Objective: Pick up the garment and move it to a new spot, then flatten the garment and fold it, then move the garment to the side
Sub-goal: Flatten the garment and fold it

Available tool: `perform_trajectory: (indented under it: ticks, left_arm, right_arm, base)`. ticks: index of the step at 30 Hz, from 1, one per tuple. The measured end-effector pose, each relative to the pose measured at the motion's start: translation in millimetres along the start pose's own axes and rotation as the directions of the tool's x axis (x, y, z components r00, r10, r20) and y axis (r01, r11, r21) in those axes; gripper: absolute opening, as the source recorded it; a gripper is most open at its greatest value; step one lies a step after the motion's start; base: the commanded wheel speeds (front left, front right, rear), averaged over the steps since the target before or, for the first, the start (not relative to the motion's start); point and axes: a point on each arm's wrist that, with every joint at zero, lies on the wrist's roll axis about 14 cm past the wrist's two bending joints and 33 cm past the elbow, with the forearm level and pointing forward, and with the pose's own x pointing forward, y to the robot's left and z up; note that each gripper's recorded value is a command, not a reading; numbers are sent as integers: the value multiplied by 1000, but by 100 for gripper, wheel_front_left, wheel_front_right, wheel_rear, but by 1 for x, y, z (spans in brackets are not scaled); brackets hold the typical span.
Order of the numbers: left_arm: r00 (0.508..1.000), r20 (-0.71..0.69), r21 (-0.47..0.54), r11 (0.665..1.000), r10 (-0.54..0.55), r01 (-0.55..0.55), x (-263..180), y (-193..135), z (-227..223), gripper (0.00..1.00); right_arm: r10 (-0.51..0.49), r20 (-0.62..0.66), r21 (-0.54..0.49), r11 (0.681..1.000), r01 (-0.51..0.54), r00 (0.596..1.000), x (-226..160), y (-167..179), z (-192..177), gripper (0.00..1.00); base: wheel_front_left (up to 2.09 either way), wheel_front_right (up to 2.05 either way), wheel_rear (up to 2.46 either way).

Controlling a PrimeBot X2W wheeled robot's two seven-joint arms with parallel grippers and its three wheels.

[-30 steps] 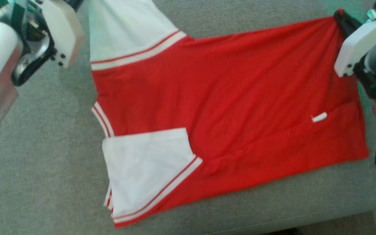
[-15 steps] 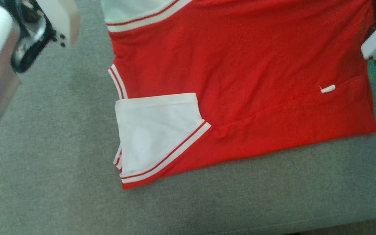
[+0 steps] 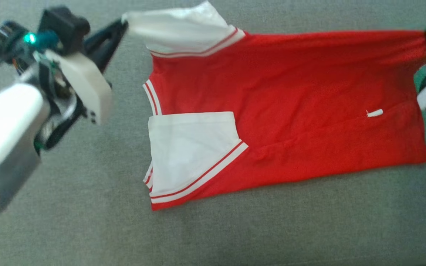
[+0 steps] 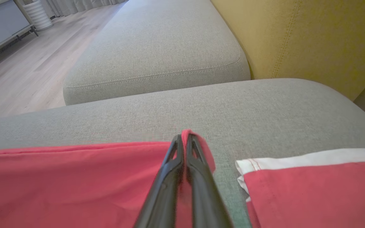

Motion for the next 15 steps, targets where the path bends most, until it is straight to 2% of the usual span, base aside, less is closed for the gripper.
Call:
perform_trajectory:
  ticks: [9,15]
  left_arm:
    - [999,-16,-51,998,-30,29,-41,-38,-20,0]
    - [997,-53,-126,991,-59,51,-58,-65,-43,0]
  right_arm:
    - [-3,-35,25,1000,4,999,-30,-3,-28,0]
    - [-23,-60,40,999,25,998,-46,-10,-43,0]
  base:
    - [0,0,0]
    - [0,0,0]
